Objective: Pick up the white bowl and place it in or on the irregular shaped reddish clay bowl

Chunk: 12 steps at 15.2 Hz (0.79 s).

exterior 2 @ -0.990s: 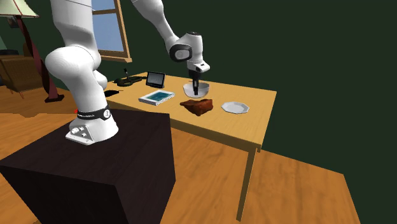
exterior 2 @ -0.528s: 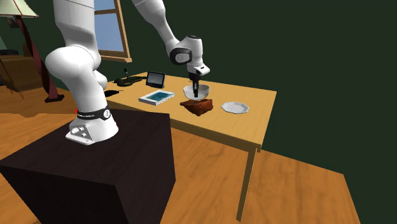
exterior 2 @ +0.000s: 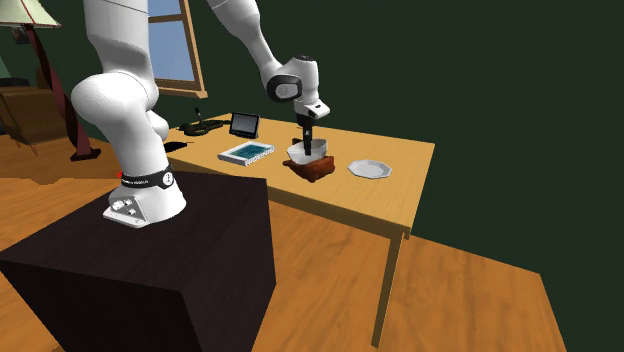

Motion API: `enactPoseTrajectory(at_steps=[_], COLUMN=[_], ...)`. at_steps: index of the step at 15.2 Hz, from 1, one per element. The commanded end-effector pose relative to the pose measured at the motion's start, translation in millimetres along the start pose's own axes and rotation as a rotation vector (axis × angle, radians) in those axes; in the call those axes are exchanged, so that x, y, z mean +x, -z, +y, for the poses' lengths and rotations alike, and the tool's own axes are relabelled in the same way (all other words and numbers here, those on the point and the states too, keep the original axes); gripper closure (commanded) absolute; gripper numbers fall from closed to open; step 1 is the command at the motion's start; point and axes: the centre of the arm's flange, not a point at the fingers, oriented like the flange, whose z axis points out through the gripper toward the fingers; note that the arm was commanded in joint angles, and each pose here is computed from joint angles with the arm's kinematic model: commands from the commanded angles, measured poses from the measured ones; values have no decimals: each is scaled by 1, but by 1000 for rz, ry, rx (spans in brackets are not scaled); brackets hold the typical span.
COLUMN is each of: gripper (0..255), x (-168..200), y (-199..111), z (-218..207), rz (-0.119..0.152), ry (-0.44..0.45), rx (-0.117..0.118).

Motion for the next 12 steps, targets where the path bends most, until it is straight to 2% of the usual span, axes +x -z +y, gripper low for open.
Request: enactPoseTrajectory(at_steps=[1,4,12], gripper=[0,0,0], x=[0,0,0], y=[13,50,50], z=[0,0,0], rz=[0,0,0], ry=[0,0,0], rx=[0,0,0])
